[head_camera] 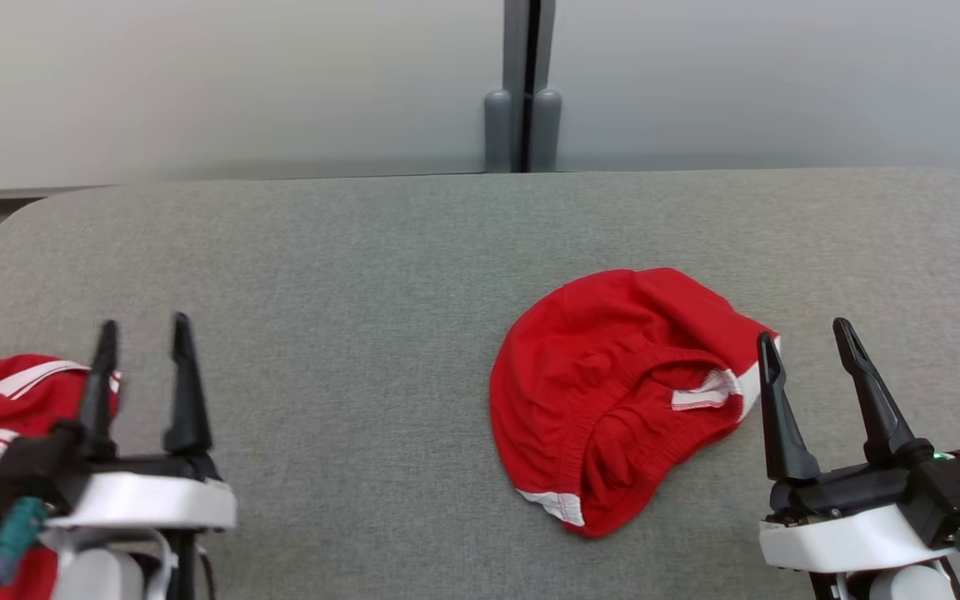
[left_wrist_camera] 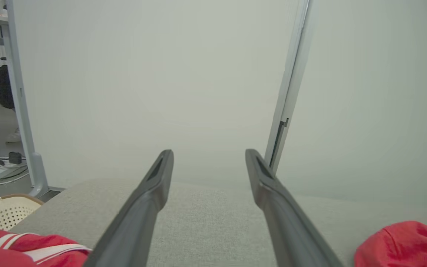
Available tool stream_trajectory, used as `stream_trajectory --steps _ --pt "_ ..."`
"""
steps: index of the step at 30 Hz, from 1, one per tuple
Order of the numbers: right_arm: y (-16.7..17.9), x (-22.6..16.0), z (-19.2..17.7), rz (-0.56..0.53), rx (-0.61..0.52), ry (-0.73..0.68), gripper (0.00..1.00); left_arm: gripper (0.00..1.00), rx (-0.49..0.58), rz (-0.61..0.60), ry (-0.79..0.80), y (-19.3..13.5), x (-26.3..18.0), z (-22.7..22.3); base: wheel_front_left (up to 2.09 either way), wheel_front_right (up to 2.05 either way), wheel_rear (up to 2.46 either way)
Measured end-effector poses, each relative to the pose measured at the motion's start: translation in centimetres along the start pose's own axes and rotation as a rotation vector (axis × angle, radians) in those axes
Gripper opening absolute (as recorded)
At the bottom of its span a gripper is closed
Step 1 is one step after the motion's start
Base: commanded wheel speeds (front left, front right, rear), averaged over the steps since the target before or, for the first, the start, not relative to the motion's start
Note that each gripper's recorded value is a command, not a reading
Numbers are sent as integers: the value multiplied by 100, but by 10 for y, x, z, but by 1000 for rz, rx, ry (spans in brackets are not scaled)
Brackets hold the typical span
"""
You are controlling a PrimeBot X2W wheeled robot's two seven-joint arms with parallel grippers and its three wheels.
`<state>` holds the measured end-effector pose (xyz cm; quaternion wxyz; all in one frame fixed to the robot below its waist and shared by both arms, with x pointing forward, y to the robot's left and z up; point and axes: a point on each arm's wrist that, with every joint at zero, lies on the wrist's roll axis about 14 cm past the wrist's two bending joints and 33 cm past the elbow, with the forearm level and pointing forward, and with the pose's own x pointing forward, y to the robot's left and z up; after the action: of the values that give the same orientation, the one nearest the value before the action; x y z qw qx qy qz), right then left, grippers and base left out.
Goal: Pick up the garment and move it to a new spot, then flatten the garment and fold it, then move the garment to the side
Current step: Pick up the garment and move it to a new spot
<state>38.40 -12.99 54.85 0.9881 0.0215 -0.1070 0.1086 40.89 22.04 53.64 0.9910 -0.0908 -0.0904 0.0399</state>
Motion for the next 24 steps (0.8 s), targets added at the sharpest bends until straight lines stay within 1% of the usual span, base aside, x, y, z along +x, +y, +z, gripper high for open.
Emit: stream_trajectory --steps 5,8,11,14,17,20,24 --pt "-8 -10 6 -30 -12 -9 100 100 -14 -160 16 -53 -15 -7 0 0 0" --pt "-18 -18 9 -62 -24 -11 100 100 -27 -230 35 -75 -26 -12 0 0 0" --pt "-25 -29 9 -88 -36 -2 100 100 -28 -278 77 -91 -42 -23 0 0 0" --pt "-28 -36 10 -104 -44 -2 100 100 -34 -291 90 -100 -51 -26 0 0 0" --pt "-29 -43 6 -109 -56 15 100 100 2 -276 80 -103 -57 -23 0 0 0" --pt "-23 -51 0 -98 -60 39 100 100 14 -234 93 -101 -69 -25 0 0 0" --pt "-16 -54 -5 -80 -53 54 100 100 32 -244 96 -107 -76 -26 0 0 0"
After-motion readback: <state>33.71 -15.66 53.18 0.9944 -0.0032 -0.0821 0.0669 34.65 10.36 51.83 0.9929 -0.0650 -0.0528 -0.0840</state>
